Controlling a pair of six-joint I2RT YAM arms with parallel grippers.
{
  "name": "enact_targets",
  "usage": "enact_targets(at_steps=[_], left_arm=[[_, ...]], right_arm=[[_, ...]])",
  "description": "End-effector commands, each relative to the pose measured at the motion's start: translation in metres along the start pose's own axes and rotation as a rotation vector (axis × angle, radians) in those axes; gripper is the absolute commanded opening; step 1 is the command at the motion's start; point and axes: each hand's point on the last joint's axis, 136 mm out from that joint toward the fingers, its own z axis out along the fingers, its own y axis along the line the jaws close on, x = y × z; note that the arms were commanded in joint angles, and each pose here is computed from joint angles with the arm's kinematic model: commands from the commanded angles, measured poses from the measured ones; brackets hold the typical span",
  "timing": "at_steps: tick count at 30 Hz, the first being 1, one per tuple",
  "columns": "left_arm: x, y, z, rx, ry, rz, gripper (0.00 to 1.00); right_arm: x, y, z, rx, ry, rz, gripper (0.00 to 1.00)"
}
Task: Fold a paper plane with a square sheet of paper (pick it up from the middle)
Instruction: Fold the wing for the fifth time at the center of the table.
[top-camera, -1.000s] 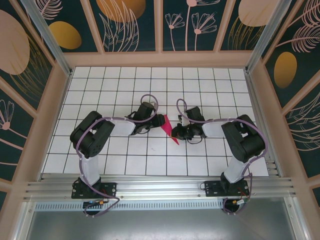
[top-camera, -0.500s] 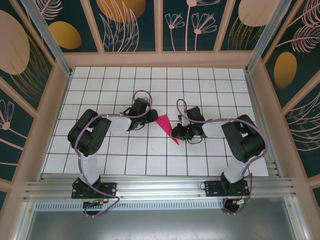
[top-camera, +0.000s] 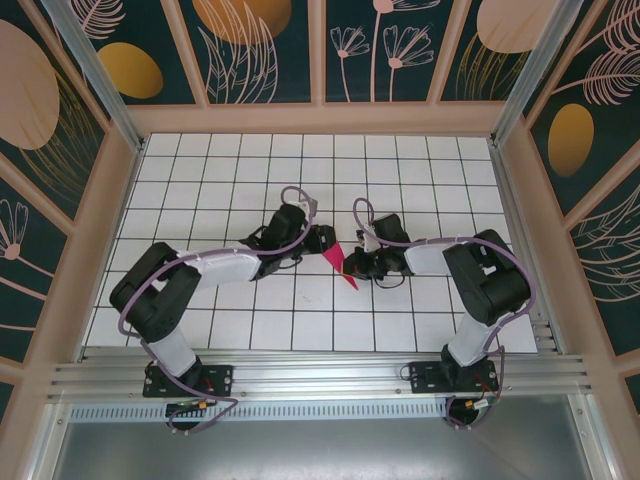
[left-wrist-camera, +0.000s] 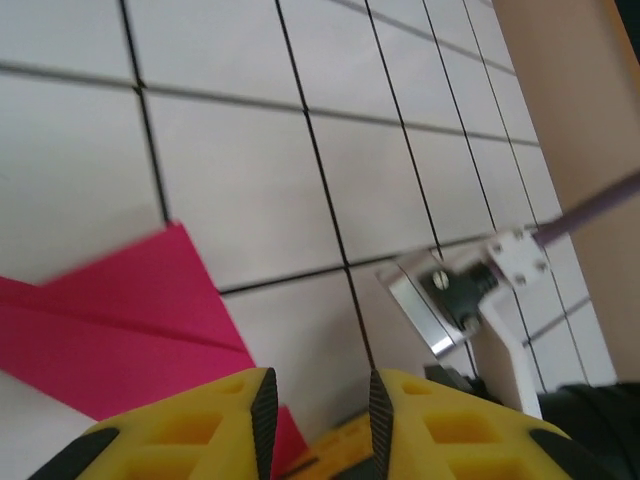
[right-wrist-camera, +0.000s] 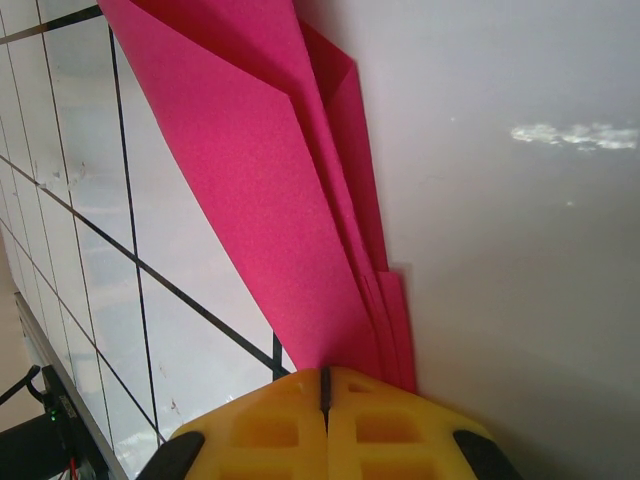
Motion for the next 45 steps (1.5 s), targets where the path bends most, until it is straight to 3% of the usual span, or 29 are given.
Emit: enact_targets(at_steps=[1, 10, 20, 45], left_arm=[[0.028, 0.005, 0.016, 0.028, 0.074, -0.056, 0.31], [0.052, 0.022, 0.037, -0.005, 0.144, -0.107, 0.29], [0.061, 0.061, 0.043, -0.187, 0.159, -0.115, 0.31], [-0.009, 0.134, 0.022, -0.377, 0.024, -0.145, 0.37]], right_arm=[[0.054, -0.086, 0.004, 0.31, 0.118, 0.126, 0.03], [0.056, -0.088, 0.004, 0.317, 0.121, 0.127, 0.02], [0.061, -0.095, 0.002, 0.346, 0.129, 0.134, 0.02], [0.068, -0.099, -0.001, 0.356, 0.137, 0.139, 0.02]])
